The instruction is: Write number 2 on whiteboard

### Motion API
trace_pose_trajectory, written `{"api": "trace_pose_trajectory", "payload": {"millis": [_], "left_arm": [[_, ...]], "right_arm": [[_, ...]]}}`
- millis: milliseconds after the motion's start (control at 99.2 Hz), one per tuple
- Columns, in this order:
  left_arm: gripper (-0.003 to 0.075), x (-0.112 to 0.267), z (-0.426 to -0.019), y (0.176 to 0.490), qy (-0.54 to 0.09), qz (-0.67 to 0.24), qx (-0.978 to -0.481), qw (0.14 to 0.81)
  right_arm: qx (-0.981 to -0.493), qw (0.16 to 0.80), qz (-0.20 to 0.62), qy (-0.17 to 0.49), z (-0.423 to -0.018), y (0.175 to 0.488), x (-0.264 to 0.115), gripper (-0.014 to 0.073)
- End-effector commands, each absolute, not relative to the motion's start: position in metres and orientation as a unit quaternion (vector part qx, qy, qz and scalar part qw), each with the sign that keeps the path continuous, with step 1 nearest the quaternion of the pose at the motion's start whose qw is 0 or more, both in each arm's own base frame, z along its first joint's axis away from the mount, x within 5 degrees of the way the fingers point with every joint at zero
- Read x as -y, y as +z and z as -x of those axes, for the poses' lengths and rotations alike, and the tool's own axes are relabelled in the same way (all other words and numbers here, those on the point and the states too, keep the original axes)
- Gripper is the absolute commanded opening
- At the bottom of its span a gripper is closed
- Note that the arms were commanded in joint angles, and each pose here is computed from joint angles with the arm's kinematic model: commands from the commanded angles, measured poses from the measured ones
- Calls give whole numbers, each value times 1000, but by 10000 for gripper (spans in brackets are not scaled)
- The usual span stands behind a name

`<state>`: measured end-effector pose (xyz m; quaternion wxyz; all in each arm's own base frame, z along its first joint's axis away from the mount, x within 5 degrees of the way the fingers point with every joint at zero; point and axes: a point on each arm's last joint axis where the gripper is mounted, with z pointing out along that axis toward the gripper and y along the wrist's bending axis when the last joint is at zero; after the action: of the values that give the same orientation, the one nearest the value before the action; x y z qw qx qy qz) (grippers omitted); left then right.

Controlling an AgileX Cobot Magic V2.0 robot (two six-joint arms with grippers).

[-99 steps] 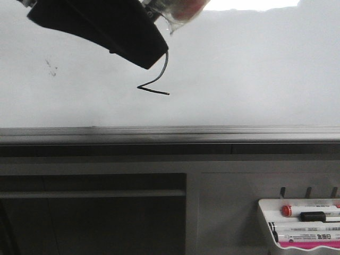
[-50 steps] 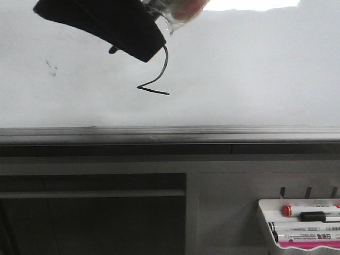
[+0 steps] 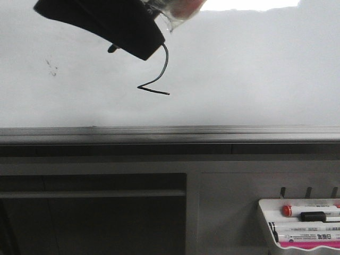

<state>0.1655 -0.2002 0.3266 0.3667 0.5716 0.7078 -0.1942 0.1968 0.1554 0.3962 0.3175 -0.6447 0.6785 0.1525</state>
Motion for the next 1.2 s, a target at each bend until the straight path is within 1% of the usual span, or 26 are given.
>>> {"api": "trace_pose_trajectory", "payload": {"millis": [0,81,151,272,413,535,666,736,837,978,1190], "left_arm": [[-20,190,-167,354,-196,-536,-702,426],[-20,175,-168,364,-182,-512,-711,446],[-20,159,-168,374,-171,-484,-720,467],[-20,127,-166,376,-154,-420,-748,491],[-20,88,-168,359,-117,-315,-782,525],[-20,59,-173,336,-81,-220,-805,544],[-20,37,-183,320,-79,-116,-821,554],[-20,30,-190,313,-79,-76,-827,552],[-20,25,-202,305,-79,-49,-836,541],[-20,25,-220,293,-71,-41,-848,524],[-20,28,-243,293,-76,-44,-859,504]], "right_arm": [[-696,359,605,141,-189,423,-133,277],[-726,356,573,136,-184,428,-113,277],[-750,365,536,128,-180,433,-96,277],[-779,386,481,113,-168,432,-75,277],[-784,404,461,101,-151,422,-66,277],[-782,421,449,96,-145,414,-65,277],[-786,419,444,97,-146,406,-64,277],[-788,415,443,99,-147,404,-65,277],[-790,413,441,102,-149,400,-65,277],[-790,416,439,101,-149,400,-65,277],[-790,417,439,101,-149,400,-65,277]]}}
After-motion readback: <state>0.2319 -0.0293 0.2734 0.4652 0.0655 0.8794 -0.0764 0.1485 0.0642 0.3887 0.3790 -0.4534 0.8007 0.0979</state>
